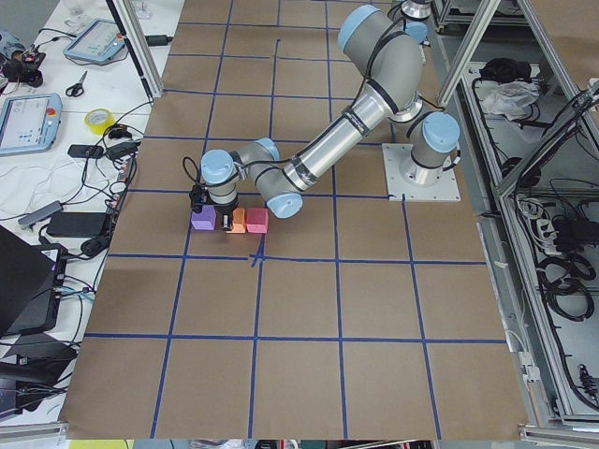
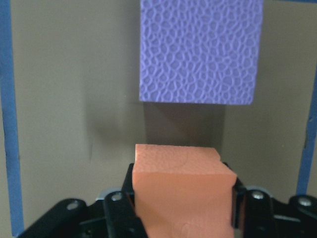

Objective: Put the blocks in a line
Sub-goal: 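Lower the orange cube into the gap and adjust its position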

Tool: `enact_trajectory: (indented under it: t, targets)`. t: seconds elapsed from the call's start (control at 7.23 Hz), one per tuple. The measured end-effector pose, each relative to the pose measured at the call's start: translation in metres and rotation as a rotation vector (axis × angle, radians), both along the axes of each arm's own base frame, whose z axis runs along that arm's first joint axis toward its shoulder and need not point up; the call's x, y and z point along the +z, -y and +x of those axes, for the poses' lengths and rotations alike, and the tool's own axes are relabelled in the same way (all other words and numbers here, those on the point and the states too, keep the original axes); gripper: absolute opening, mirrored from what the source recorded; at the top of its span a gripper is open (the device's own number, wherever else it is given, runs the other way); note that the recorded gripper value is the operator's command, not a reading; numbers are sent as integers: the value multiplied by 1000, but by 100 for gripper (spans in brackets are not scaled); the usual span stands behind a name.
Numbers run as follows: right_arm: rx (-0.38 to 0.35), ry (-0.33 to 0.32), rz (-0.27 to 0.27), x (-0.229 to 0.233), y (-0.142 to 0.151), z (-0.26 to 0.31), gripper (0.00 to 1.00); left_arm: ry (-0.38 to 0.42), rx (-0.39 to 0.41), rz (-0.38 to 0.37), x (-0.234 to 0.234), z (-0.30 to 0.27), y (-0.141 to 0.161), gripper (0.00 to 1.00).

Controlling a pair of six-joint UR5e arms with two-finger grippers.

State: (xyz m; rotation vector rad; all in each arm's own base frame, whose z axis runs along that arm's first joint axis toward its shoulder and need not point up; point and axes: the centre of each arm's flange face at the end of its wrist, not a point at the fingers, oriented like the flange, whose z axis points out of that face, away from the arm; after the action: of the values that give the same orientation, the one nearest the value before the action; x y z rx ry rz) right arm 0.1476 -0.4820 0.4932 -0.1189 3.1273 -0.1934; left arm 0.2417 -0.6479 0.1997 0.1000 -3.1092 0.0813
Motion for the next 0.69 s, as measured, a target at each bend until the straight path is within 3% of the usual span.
enact_trajectory:
  t: [0.69]
  targets:
    - [1, 0, 0, 0, 0, 0, 100, 18, -2, 14, -1, -2, -3, 39]
